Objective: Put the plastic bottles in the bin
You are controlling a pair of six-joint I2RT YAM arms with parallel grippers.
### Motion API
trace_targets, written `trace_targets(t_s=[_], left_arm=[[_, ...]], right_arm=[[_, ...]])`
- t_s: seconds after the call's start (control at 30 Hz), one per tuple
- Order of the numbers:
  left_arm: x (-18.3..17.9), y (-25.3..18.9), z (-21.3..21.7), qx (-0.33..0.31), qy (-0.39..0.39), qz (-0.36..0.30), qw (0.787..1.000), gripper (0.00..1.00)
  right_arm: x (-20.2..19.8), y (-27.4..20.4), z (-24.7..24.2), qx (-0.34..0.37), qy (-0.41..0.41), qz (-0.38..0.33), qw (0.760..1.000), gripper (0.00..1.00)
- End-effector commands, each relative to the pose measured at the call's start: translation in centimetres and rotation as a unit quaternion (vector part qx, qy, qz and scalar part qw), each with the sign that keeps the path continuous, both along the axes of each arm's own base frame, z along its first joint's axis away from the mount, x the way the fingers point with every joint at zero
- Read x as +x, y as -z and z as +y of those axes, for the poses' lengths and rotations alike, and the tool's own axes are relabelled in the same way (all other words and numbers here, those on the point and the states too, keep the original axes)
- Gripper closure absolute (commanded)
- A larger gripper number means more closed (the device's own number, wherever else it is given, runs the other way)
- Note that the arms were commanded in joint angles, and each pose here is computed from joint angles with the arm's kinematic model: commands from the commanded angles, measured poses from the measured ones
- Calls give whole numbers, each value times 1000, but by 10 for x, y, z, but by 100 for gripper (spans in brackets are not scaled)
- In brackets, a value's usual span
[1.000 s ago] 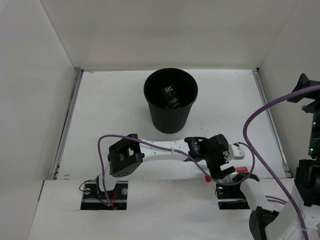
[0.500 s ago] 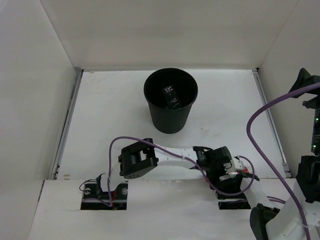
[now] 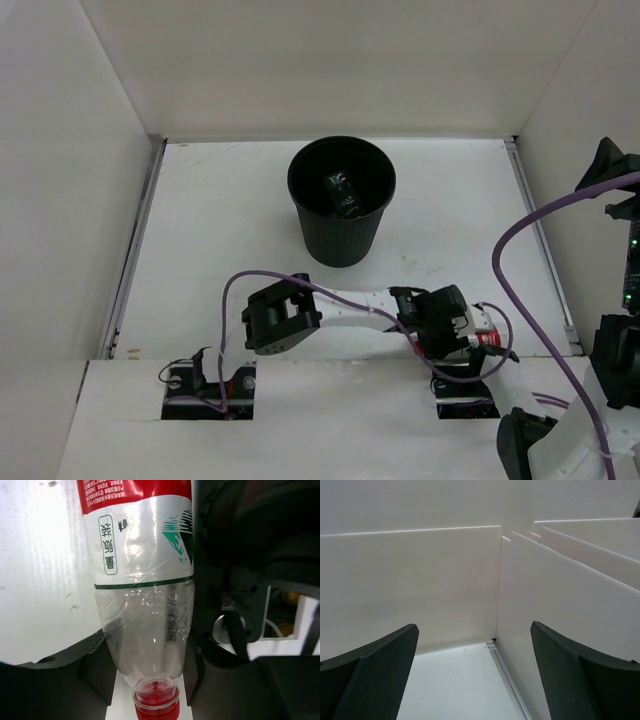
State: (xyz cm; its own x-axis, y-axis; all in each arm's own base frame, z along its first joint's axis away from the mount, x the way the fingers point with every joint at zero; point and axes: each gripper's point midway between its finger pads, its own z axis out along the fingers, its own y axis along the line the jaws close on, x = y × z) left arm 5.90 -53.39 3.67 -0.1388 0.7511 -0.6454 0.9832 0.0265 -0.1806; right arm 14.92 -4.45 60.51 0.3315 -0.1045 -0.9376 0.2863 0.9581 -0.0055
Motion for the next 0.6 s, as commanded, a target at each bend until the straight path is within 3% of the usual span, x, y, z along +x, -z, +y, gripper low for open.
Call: trace_targets(t_s=[0.0, 0.3, 0.43, 0.57], left_arm=[[33, -39, 6, -31, -10, -29, 999, 91], [154, -134, 72, -59, -107, -87, 989, 93], [166, -192, 83, -99, -120, -107, 982, 93], [144, -229, 83, -130, -106, -111, 980, 93]], right_arm=[[-2, -14, 4, 1, -9, -27, 1000, 0], [18, -8, 0, 8, -16, -18, 1000, 0], [34, -5, -4, 10, -18, -9, 1000, 0], [50, -4, -8, 14, -21, -2, 1000, 0]])
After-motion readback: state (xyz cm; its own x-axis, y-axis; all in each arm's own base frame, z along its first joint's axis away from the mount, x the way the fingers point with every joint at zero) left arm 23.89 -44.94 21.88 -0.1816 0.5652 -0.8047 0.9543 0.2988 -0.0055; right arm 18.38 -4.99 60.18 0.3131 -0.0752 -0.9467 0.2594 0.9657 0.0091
